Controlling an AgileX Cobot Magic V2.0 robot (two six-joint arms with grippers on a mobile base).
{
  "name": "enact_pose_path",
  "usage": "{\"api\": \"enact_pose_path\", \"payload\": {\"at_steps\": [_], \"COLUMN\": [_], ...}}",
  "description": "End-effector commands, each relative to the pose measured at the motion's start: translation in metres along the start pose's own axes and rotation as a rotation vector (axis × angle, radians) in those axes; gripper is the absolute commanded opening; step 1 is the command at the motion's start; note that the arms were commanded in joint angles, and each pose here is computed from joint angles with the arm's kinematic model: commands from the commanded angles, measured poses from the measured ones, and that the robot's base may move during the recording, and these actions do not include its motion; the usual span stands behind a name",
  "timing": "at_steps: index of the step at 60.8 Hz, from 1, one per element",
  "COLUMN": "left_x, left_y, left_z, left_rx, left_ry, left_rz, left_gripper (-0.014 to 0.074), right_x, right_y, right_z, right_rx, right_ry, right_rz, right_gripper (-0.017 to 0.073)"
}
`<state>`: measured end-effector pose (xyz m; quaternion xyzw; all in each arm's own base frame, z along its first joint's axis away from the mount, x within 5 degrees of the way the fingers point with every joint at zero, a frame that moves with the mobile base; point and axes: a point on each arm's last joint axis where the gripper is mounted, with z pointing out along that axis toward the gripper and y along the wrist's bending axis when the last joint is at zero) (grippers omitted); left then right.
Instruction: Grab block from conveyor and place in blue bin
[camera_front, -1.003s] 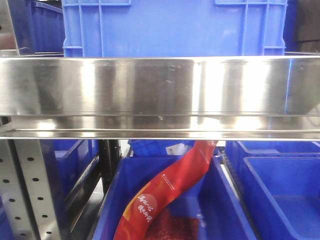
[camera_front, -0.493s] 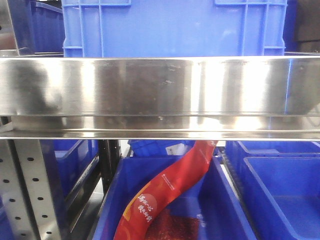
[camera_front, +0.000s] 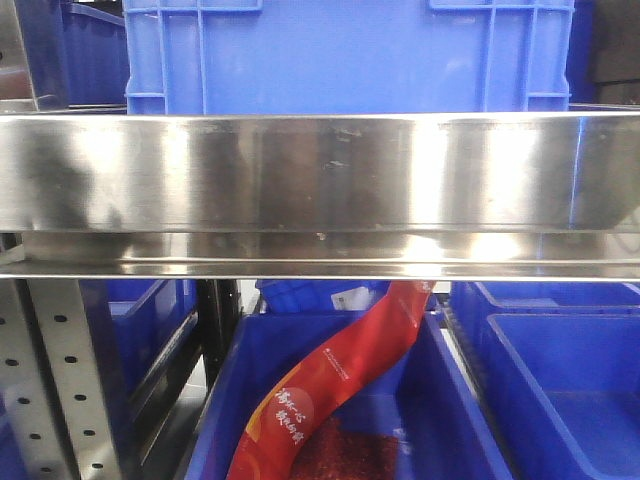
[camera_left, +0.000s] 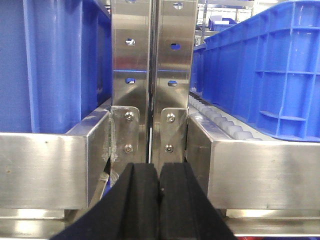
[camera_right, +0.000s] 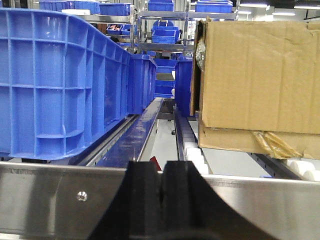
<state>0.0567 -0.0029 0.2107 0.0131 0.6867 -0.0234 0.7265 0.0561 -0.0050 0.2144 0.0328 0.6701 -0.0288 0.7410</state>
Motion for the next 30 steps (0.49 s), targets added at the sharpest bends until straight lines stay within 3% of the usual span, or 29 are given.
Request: {"api": "enact_pose_path", "payload": {"at_steps": [1,30], "left_x": [-0.0021,-0.0021], "left_y": [-0.0001,-0.0001], "left_z": [-0.0005,-0.0005], "left_rx": [0.000,0.000], "left_ry": [-0.025,-0.025], "left_rz": [-0.011,-0.011], "left_gripper": [-0.0111,-0.0111], "right_x": [-0.0021,-0.0021], "right_y": [0.0001,0.0001], "right_z": [-0.0003,-0.0003], "right_rx": [-0.001,-0.001], "right_ry": [-0.024,-0.024], "right_rz": [-0.009,-0.009], "right_gripper": [-0.0162,-0.0162]}}
